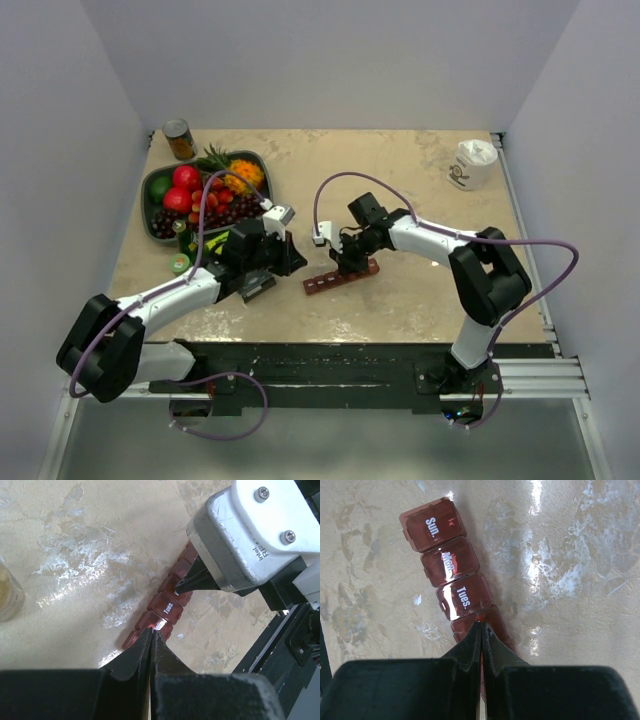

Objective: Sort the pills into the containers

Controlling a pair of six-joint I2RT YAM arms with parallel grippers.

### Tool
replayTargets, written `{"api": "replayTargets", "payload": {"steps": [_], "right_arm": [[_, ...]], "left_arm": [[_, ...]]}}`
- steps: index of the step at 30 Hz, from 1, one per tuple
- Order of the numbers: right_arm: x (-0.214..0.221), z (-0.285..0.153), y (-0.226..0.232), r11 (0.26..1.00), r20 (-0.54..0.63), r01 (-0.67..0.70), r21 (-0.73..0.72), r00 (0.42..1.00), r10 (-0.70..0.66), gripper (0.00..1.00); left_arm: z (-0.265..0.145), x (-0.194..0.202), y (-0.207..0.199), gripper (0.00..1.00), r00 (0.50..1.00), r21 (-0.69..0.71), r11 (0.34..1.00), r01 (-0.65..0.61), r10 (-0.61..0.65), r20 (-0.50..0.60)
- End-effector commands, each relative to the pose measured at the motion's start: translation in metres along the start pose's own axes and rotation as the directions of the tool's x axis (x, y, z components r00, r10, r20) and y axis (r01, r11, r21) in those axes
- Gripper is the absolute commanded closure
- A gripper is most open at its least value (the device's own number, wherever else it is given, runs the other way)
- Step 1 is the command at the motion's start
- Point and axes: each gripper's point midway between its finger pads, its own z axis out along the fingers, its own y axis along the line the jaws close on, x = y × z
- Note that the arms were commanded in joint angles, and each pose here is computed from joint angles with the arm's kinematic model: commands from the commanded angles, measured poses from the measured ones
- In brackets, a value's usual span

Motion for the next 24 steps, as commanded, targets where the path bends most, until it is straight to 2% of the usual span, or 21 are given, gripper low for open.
{"api": "replayTargets", "payload": {"steps": [1,8,10,11,13,14,16,17,18,19,20,21,22,24], "right_arm": [[0.01,-0.008,0.002,1.0,-0.061,-0.03,-0.001,0.998,0.03,0.99],[-0.044,-0.07,-0.013,0.994,0.078,0.038,0.102,0.996,-0.047,0.93],[-0.057,-0.094,-0.016,0.987,0.116,0.054,0.153,0.991,-0.073,0.89],[-0.063,-0.102,-0.017,0.983,0.133,0.057,0.173,0.988,-0.081,0.87],[-0.068,-0.121,-0.02,0.974,0.162,0.057,0.219,0.982,-0.094,0.78],[-0.074,-0.138,-0.021,0.964,0.19,0.052,0.261,0.976,-0.105,0.75],[-0.08,-0.156,-0.023,0.95,0.223,0.047,0.309,0.967,-0.12,0.61],[-0.084,-0.175,-0.024,0.934,0.247,0.039,0.354,0.96,-0.133,0.54],[-0.086,-0.183,-0.024,0.926,0.259,0.042,0.374,0.954,-0.148,0.36],[-0.087,-0.192,-0.024,0.918,0.269,0.042,0.394,0.95,-0.158,0.28],[-0.089,-0.207,-0.025,0.902,0.289,0.024,0.431,0.944,-0.162,0.22],[-0.092,-0.215,-0.025,0.894,0.307,0.016,0.448,0.937,-0.17,0.12],[-0.093,-0.222,-0.025,0.887,0.32,0.004,0.462,0.932,-0.172,0.08],[-0.096,-0.244,-0.031,0.857,0.376,-0.07,0.511,0.914,-0.15,0.01]], "left_arm": [[-0.006,-0.012,-0.001,0.95,0.999,0.003,1.0,-0.031,0.03,0.044],[-0.028,-0.042,-0.009,0.9,0.986,-0.005,0.996,-0.086,0.086,0.143],[-0.036,-0.053,-0.01,0.82,0.979,-0.023,0.994,-0.107,0.109,0.17],[-0.044,-0.062,-0.013,0.72,0.971,-0.033,0.992,-0.123,0.127,0.203],[-0.054,-0.074,-0.015,0.6,0.958,-0.059,0.987,-0.148,0.158,0.24],[-0.066,-0.085,-0.016,0.45,0.942,-0.086,0.984,-0.154,0.172,0.287],[-0.081,-0.096,-0.016,0.31,0.923,-0.122,0.979,-0.164,0.195,0.331],[-0.097,-0.108,-0.019,0.18,0.897,-0.15,0.975,-0.165,0.212,0.387],[-0.105,-0.114,-0.019,0.13,0.885,-0.17,0.972,-0.164,0.221,0.409],[-0.121,-0.125,-0.025,0.08,0.853,-0.183,0.966,-0.184,0.249,0.458],[-0.127,-0.123,-0.022,0.02,0.853,-0.207,0.961,-0.182,0.259,0.453],[-0.136,-0.127,-0.024,0.01,0.843,-0.22,0.957,-0.188,0.273,0.464],[-0.147,-0.133,-0.028,0.01,0.821,-0.234,0.949,-0.21,0.301,0.486],[-0.16,-0.139,-0.031,0.01,0.807,-0.256,0.94,-0.224,0.326,0.492]]}}
